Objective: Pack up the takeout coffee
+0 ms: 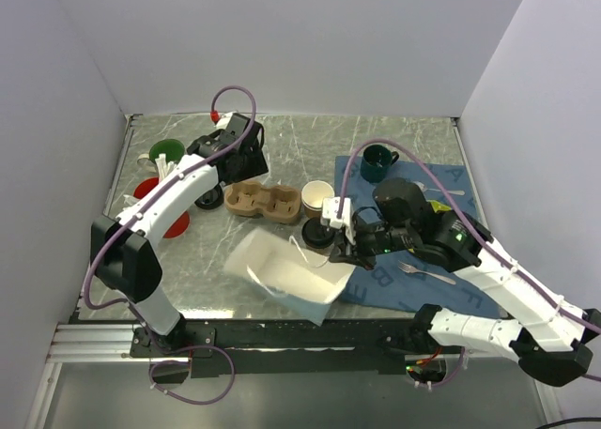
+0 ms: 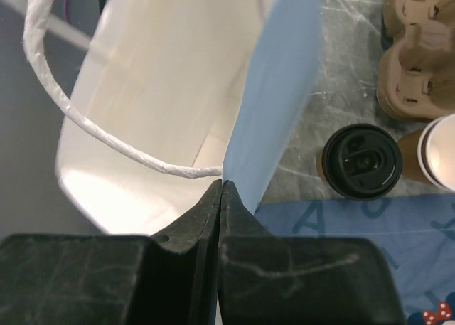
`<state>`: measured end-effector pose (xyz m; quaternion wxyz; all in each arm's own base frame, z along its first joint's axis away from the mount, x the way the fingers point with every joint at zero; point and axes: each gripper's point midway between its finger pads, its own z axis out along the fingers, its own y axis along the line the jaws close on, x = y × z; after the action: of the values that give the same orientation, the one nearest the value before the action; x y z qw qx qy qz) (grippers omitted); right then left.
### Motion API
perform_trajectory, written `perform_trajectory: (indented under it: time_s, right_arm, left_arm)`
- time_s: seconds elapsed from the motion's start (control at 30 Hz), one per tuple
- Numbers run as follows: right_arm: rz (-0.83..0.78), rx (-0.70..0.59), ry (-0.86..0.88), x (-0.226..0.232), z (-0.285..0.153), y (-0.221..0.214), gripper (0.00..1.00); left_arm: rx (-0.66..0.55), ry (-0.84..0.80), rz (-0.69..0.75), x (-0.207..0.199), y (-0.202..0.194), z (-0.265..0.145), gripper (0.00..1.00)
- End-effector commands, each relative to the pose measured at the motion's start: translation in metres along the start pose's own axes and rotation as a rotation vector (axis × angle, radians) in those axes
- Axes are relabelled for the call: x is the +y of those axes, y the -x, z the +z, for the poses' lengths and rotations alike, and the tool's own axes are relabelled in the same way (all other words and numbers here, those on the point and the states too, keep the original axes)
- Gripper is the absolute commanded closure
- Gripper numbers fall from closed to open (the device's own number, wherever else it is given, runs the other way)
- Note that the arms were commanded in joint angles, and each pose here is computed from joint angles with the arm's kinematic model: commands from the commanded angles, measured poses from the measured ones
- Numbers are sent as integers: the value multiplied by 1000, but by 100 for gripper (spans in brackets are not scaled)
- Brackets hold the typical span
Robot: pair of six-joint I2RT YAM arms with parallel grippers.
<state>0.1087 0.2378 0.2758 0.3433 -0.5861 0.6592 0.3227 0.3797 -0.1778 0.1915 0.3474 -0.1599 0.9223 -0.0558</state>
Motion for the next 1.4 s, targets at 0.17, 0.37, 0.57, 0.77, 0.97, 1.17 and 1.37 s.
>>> perform_trajectory:
  time_s: [0.17,0.37,0.57,0.77,0.97,1.17,1.37]
  right_arm:
    - [-65,22,21,19,23,1,100]
    - [-96,20,-39,27,35,3,100]
    - [-166,7,-65,29,20,12,100]
    - [-216,-14,-77,34,0,20,100]
    - [-237,-106,-138,23,6,44,100]
    - [-292,-138,-120,22,24,60,100]
    - [-301,-105,-124,29,28,47,100]
  left_arm:
    - [43,-49,28,-5,-15,0,30]
    - [70,-100,72,-15,-31,11,32]
    - [122,-74,104,-28,-47,25,32]
    - [135,-65,101,-31,-55,42,34]
    - [104,-14,113,-29,-37,51,33]
    - [100,-46,103,-32,-25,48,32]
    - [118,-65,112,-34,-29,47,32]
